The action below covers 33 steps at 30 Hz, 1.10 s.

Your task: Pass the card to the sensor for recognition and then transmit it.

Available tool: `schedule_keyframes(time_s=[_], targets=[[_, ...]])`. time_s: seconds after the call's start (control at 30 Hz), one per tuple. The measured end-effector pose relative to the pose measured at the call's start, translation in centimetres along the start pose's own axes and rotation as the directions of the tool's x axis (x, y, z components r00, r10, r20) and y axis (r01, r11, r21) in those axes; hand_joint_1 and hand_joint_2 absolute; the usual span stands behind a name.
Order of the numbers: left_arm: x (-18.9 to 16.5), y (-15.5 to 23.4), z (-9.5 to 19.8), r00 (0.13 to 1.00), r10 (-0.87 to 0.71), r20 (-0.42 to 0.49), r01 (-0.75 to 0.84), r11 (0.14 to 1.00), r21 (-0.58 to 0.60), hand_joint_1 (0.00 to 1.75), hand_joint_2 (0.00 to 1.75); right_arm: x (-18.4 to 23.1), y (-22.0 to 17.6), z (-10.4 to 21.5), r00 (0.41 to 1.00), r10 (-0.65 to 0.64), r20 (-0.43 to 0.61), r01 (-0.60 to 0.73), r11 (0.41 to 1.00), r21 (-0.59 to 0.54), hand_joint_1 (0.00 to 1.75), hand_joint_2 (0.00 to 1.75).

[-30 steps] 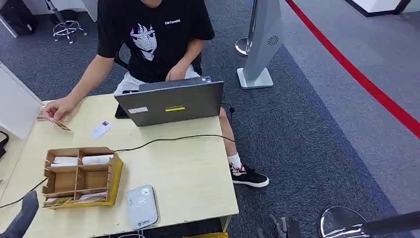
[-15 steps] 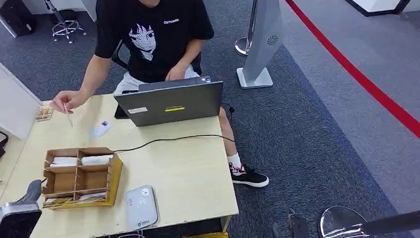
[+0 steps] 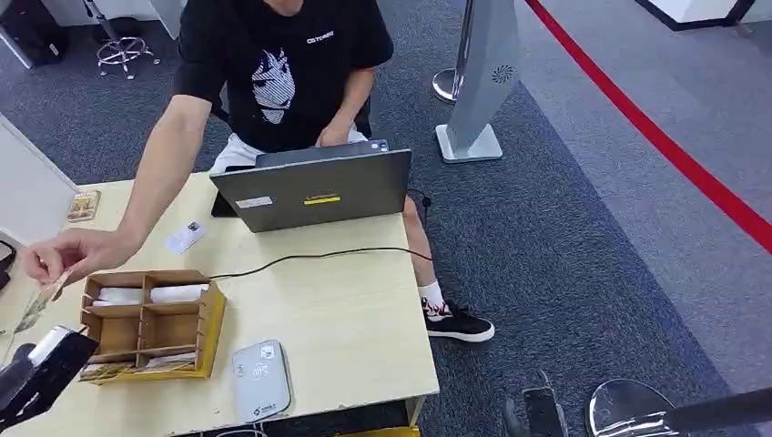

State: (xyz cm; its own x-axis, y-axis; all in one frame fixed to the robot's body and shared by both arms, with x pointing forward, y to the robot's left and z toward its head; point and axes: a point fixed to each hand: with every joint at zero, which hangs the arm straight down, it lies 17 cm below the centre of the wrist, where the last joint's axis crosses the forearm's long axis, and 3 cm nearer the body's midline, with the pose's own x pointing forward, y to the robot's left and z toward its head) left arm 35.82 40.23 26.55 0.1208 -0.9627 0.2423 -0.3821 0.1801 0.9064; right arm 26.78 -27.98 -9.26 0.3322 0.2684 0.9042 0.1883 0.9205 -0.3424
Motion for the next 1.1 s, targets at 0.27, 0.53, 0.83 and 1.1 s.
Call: schedule_keyframes(time_s=[0.27,0.53,0.83,1.1], targets=[[-4.9,-0.8,-1.3,0.961,-0.267,-0.073,0.261,0.962,-0.081,0.0,1.75,0.5,0.3,-0.1,0.996,0.063,0.063,-0.063,0.998,0.004,0.0,1.75],[-5.8,-0.1,-2.9,0.948,-0.305,-0.087,0.299,0.952,-0.068,0.0,1.75,0.6,0.5,-0.6,0.997,0.056,0.061,-0.056,0.998,0.002,0.0,1.75],[-5.9,0.2,-3.4,0.946,-0.312,-0.087,0.307,0.95,-0.063,0.0,1.75,0.5,0.6,-0.6,0.997,0.041,0.06,-0.041,0.999,0.001,0.0,1.75],[-3.7,1.5,-4.5,0.96,-0.274,-0.051,0.274,0.962,-0.005,1.75,1.75,0.4,0.4,-0.7,0.998,0.035,0.054,-0.034,0.999,-0.017,0.0,1.75]])
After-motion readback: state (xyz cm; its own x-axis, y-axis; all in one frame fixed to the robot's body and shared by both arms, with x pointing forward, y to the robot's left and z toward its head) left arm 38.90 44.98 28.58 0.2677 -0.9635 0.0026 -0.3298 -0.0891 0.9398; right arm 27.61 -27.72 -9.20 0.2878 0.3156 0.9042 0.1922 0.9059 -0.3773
